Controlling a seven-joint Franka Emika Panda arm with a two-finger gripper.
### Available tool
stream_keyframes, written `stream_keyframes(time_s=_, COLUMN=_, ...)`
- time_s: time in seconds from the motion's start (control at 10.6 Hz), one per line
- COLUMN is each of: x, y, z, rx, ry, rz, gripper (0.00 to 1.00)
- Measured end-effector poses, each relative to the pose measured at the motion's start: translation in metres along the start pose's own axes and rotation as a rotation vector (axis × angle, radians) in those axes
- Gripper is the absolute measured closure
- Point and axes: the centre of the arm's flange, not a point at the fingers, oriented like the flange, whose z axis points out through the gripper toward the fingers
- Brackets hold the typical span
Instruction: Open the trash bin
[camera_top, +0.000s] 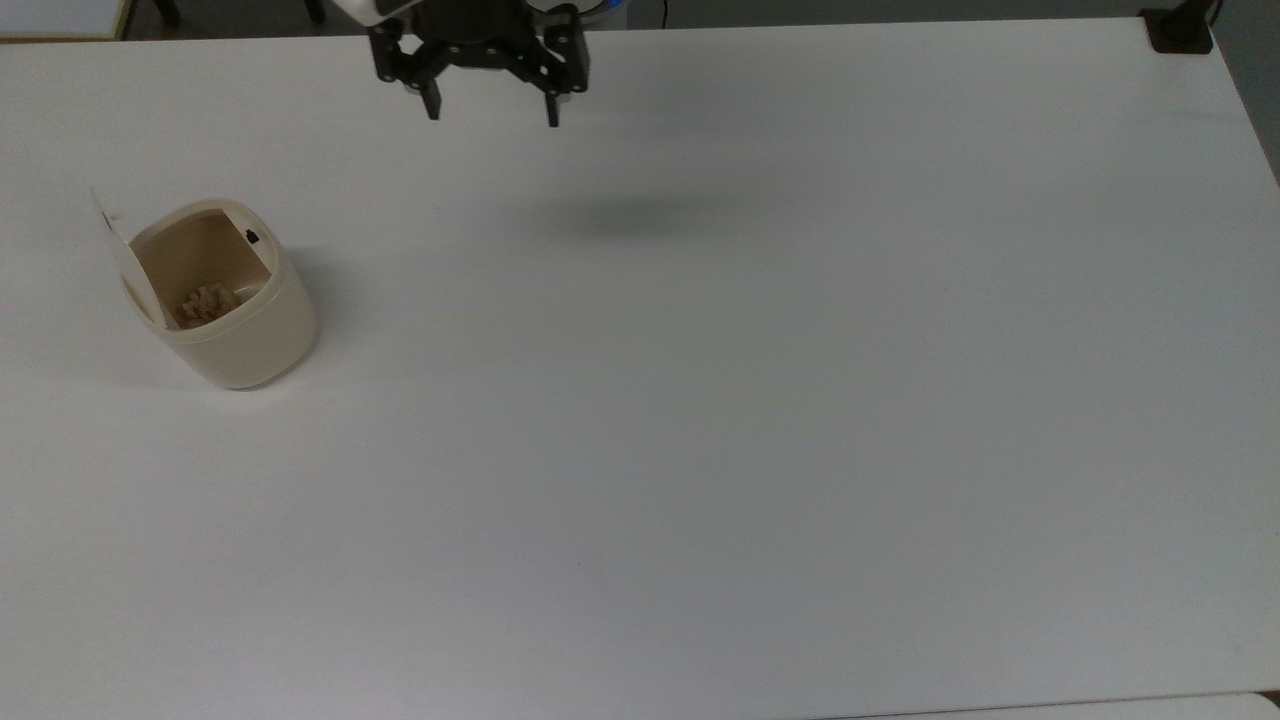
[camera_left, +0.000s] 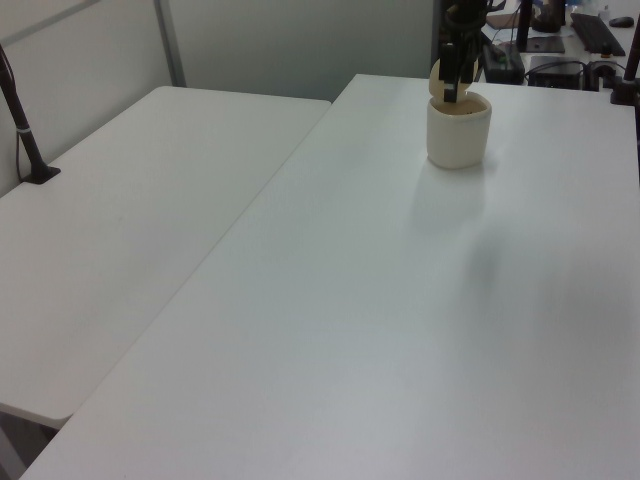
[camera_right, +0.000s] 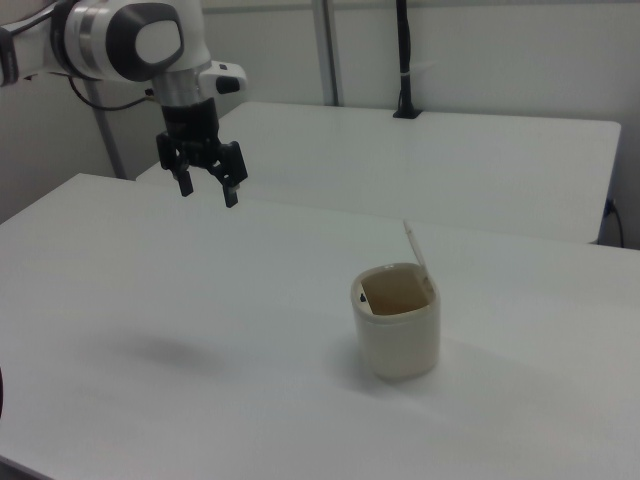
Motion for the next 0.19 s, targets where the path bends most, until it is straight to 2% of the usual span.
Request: stream_keyframes(time_s=0.19, x=-0.0002, y=-0.0046, z=0.0000, rx=0.001, ry=0.000, rz=-0.013, gripper=0.00)
